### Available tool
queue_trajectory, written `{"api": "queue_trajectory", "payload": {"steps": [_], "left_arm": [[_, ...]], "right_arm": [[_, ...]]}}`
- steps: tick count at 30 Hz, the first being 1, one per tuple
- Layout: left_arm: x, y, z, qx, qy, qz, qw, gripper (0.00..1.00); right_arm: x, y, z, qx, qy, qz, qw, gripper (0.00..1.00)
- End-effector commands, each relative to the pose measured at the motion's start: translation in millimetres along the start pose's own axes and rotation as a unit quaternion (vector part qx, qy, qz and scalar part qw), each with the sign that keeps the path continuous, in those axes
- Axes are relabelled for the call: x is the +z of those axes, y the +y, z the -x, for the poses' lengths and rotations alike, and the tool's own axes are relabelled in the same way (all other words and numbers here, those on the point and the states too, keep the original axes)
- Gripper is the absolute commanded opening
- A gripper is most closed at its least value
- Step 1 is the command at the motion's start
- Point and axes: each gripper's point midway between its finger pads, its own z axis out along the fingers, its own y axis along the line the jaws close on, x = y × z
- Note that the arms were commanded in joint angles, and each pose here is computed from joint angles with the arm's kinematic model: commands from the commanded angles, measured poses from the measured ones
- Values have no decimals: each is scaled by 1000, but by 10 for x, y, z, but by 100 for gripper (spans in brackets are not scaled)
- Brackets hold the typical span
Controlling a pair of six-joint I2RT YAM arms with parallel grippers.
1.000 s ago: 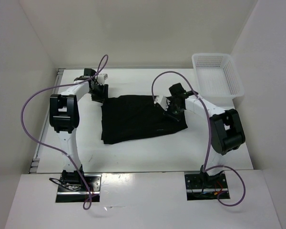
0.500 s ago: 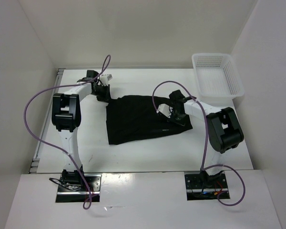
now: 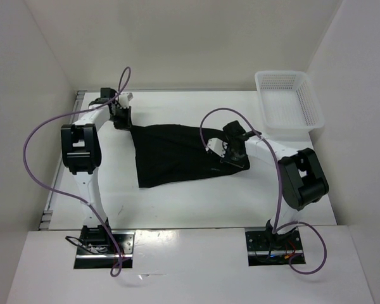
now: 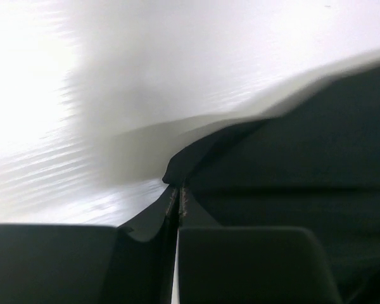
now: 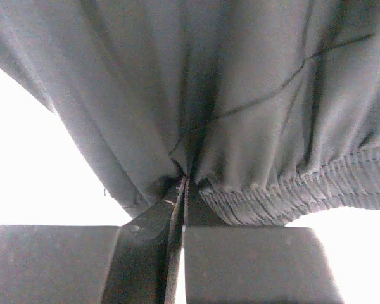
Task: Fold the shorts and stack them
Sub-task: Fold the shorts
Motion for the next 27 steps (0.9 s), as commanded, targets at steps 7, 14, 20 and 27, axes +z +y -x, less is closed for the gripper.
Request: {"api": "queue_trajectory", "payload": {"steps": [7, 14, 20, 27], "left_arm": [[-321, -260, -74, 8, 14, -11, 1000, 40], [-1267, -924, -136, 47, -19, -35, 998, 50], [-1306, -1306, -1668, 82, 156, -17, 984, 51], [-993, -1207, -2145, 196, 148, 79, 966, 52]], "right_arm": [[-199, -144, 242, 14, -47, -26, 998, 0], [-653, -417, 868, 79, -159, -32, 984, 21], [-704, -441, 1001, 146, -191, -32, 970, 24], [-550, -943, 596, 295, -182, -75, 935, 38]]}}
